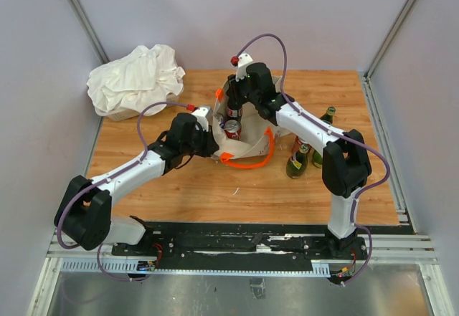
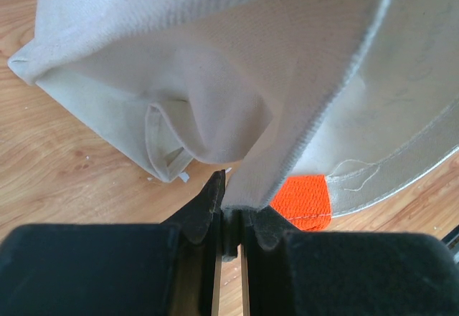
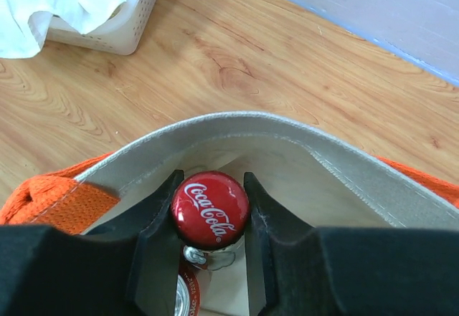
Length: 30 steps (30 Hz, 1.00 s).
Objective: Take the beverage out of the canvas bag
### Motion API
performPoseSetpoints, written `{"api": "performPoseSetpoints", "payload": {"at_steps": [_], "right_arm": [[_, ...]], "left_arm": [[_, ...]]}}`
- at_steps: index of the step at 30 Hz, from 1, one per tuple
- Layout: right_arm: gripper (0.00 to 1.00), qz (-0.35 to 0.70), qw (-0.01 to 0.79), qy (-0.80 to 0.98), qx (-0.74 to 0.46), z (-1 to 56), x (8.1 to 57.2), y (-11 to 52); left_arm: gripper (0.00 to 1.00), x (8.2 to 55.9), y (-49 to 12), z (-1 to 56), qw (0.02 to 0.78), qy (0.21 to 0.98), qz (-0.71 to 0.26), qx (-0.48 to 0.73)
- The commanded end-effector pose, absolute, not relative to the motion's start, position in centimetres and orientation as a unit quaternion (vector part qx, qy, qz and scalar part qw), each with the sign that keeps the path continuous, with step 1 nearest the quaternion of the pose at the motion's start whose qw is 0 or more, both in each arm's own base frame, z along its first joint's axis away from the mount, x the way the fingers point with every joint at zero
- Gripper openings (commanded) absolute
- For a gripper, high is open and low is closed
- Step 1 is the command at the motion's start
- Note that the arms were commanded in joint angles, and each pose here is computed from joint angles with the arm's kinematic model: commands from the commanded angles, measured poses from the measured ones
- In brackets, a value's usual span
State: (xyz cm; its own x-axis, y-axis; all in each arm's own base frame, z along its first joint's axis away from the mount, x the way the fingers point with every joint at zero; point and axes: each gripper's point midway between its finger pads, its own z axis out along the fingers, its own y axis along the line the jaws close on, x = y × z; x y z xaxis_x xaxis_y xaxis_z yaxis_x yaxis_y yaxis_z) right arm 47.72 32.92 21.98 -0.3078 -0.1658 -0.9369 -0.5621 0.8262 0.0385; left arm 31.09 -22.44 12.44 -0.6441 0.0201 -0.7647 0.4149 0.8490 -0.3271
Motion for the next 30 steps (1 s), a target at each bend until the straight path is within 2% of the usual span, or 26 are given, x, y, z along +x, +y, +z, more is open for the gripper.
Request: {"api": "performPoseSetpoints", "payload": {"at_steps": [1,20,30], "right_arm": [[0.01,0.157,0.591,0.747,-0.261,27.1,47.7,32.9],[0.01,0.190,0.727,0.606,-0.260,44.8,43.4,31.1],[0.01,0.124,0.812,0.517,-0.240,56.7,39.3,25.9]], "left_arm": [[0.13,31.8,-21.3,11.0,0.401,0.885,-0.208,0.114],[0.13,32.9,-21.9,11.2,0.409,0.881,-0.210,0.114],[0.13,33.4,-21.9,12.0,0.419,0.877,-0.209,0.111]]}}
